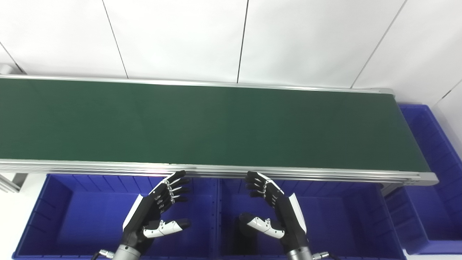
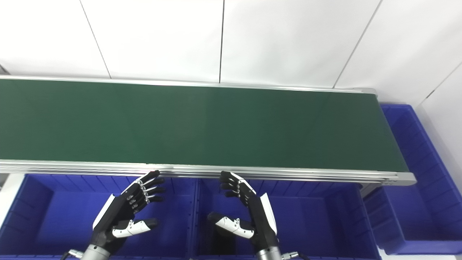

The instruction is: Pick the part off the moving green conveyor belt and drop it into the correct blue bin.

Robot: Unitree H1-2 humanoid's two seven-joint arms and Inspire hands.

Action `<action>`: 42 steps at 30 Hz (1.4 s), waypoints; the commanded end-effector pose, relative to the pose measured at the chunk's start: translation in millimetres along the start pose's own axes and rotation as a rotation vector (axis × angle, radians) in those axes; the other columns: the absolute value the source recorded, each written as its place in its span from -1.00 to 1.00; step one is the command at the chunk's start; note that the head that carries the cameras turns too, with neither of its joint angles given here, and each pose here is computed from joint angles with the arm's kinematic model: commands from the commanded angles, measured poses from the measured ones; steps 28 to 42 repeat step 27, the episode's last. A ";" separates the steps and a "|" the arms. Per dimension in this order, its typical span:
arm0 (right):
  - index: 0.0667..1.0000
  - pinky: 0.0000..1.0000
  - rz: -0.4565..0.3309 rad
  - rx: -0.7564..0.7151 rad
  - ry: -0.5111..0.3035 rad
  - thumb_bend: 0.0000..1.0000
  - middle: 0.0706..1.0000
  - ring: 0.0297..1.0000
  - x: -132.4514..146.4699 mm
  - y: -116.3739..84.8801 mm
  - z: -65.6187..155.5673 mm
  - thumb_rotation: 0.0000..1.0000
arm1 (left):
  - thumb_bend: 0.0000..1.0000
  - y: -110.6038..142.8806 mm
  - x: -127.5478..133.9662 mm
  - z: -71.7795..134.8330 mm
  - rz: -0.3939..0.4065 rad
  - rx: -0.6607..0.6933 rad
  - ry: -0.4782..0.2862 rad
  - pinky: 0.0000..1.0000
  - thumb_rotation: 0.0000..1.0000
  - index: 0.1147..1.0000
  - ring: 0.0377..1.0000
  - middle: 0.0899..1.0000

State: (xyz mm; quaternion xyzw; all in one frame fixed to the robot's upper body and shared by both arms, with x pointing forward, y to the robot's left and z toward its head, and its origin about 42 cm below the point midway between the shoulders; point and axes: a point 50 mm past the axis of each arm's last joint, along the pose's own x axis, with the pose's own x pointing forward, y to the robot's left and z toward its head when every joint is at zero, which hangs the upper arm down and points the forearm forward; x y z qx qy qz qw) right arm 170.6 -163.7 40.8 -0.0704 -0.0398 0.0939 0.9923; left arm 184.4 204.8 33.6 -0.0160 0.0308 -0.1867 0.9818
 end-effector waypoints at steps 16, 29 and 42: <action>0.60 0.35 0.013 -0.025 -0.085 0.49 0.54 0.47 1.7 -4.1 9.1 -0.01 | 0.75 -4.0 6.0 8.1 0.002 0.002 -0.083 0.41 -0.31 0.69 0.53 0.63; 0.61 0.36 0.029 -0.038 -0.084 0.50 0.55 0.48 2.2 -6.6 8.2 -0.01 | 0.76 -5.4 6.7 7.9 0.007 -0.009 -0.085 0.44 -0.32 0.70 0.55 0.64; 0.61 0.36 0.029 -0.038 -0.084 0.50 0.55 0.48 2.2 -6.6 8.2 -0.01 | 0.76 -5.4 6.7 7.9 0.007 -0.009 -0.085 0.44 -0.32 0.70 0.55 0.64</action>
